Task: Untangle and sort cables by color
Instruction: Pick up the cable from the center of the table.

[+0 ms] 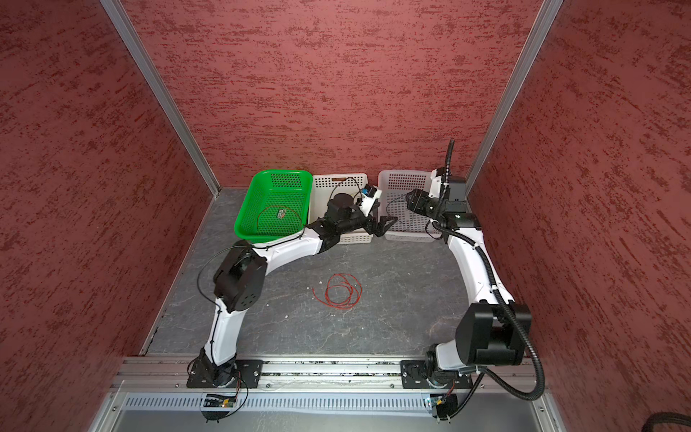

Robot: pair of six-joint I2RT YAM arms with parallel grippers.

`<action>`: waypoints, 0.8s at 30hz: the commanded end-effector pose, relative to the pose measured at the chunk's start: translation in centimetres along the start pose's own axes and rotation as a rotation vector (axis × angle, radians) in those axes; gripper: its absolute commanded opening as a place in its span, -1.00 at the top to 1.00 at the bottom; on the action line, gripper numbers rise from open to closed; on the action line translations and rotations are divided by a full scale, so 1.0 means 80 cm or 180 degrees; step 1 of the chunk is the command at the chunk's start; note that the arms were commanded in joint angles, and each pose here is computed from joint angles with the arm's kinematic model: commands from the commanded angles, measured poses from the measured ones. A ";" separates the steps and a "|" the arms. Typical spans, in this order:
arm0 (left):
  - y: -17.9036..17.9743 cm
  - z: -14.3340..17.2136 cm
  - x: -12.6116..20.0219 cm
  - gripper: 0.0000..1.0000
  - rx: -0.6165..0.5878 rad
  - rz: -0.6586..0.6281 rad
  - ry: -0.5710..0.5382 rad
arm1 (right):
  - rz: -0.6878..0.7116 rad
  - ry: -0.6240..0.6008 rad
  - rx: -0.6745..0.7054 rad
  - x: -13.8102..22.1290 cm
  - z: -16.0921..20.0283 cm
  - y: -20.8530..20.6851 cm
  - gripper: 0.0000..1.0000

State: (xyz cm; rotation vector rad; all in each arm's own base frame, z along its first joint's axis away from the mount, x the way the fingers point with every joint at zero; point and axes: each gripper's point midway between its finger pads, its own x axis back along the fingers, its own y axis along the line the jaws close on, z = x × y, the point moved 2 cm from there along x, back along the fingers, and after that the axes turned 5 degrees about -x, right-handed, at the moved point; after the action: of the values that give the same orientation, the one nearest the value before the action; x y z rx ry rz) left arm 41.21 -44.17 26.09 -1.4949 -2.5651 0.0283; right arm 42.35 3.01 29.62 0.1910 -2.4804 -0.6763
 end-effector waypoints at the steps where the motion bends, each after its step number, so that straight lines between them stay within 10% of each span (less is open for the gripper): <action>1: -0.007 -0.051 0.060 -0.99 -0.0233 -0.0107 -0.0323 | -0.0044 -0.0006 0.0070 0.016 0.011 0.001 -0.40; 24: -0.058 0.111 0.297 -0.99 0.0144 -0.0661 0.1230 | -0.0706 0.1182 0.0667 -0.018 0.268 0.090 -0.33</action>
State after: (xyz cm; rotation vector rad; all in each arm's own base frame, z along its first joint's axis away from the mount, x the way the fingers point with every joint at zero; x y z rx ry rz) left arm 25.29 -27.00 23.84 -1.1907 -2.4658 -0.1396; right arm 31.41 17.29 17.06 0.5895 -2.1479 -0.4453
